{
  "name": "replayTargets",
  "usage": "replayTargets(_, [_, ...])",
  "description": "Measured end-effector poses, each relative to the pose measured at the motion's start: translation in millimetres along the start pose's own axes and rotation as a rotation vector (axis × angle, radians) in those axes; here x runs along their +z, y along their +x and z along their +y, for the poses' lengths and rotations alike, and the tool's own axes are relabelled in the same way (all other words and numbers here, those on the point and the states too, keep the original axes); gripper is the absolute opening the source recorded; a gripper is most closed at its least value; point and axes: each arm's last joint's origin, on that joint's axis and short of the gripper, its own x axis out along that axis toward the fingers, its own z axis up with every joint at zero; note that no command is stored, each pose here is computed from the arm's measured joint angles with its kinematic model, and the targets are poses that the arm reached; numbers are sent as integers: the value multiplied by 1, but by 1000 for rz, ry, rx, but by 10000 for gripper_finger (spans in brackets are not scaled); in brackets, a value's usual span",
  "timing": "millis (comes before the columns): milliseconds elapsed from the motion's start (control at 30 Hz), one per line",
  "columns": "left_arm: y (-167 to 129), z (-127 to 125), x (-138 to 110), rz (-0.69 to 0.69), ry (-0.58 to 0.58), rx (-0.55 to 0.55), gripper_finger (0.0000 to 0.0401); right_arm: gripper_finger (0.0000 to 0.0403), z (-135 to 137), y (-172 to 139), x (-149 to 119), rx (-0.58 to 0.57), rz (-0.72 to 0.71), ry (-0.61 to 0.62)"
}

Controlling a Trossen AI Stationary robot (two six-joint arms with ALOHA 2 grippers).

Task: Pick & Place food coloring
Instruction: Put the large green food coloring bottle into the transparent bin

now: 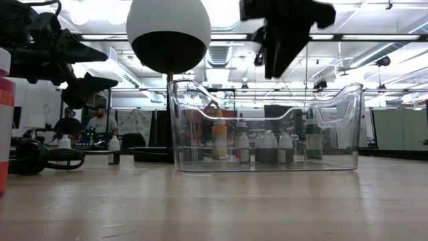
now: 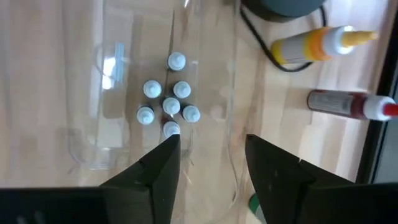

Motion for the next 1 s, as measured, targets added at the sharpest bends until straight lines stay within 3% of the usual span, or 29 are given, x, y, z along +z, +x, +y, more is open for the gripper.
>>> replayTargets(367, [0, 0, 0, 0, 0, 1, 279, 189, 11, -53, -28, -36, -55, 163])
replayTargets(700, [0, 0, 0, 0, 0, 0, 279, 261, 23, -95, -59, -64, -116, 312])
replayTargets(1000, [0, 0, 0, 0, 0, 0, 279, 320, 3, -115, -80, -138, -167, 352])
